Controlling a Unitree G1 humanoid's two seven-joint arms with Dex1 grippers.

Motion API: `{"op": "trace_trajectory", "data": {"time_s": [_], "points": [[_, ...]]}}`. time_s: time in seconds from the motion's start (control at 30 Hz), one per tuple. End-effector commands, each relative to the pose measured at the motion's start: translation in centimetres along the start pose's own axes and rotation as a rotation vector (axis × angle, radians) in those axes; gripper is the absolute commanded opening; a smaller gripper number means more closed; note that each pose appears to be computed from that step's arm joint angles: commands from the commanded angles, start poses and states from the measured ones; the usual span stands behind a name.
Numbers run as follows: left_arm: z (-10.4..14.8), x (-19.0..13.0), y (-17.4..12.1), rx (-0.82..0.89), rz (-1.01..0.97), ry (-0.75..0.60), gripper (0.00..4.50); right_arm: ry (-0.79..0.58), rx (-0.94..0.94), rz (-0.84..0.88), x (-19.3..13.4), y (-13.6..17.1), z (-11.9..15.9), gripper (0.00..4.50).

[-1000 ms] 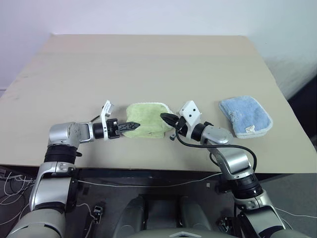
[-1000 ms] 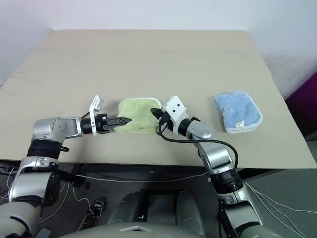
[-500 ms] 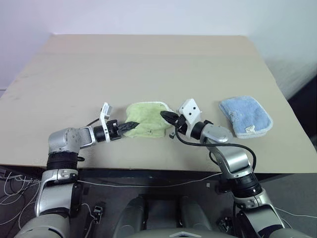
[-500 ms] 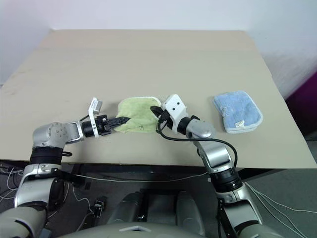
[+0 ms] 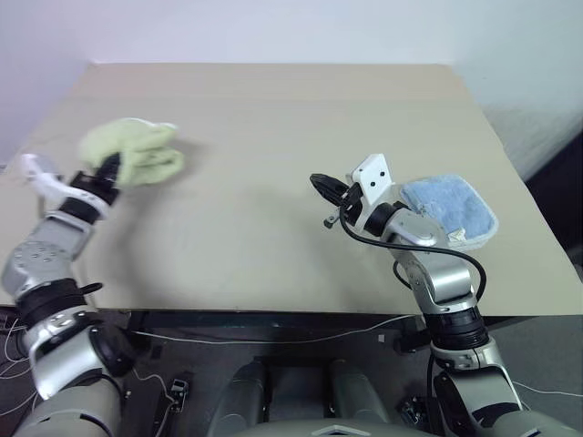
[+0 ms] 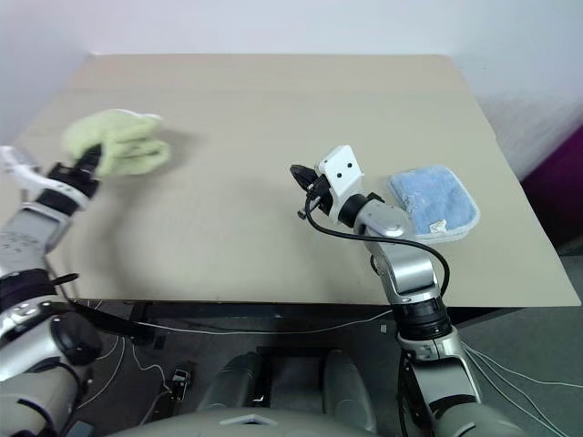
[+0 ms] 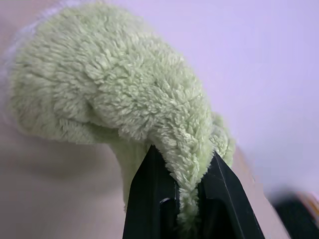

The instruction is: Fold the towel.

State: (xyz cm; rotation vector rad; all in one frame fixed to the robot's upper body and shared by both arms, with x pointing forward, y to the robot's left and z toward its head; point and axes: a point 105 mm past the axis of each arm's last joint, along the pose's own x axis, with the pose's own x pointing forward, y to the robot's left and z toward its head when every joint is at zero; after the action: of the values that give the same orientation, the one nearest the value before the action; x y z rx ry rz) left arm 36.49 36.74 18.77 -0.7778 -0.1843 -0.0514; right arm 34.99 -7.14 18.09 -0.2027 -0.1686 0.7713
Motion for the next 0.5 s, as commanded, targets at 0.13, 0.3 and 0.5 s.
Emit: {"op": "trace_trajectory", "data": {"time_s": [0.13,0.3,0.5], "points": [[1.6,-3.5,5.9,-0.012,0.178,-0.078,0.03,-0.075,-0.023,0.031,0.3,0.4,1.9,0.00],[-0.8,-4.4,6.9,0.013,0.197,0.016,0.03,-0.073,-0.025,0.034,0.3,0.3,1.8,0.00],[-1.3,-4.6,5.6,-0.023,0.127,0.040,1.60,-0.065,-0.028,0.037,0.2,0.5,1.5,0.00]]}}
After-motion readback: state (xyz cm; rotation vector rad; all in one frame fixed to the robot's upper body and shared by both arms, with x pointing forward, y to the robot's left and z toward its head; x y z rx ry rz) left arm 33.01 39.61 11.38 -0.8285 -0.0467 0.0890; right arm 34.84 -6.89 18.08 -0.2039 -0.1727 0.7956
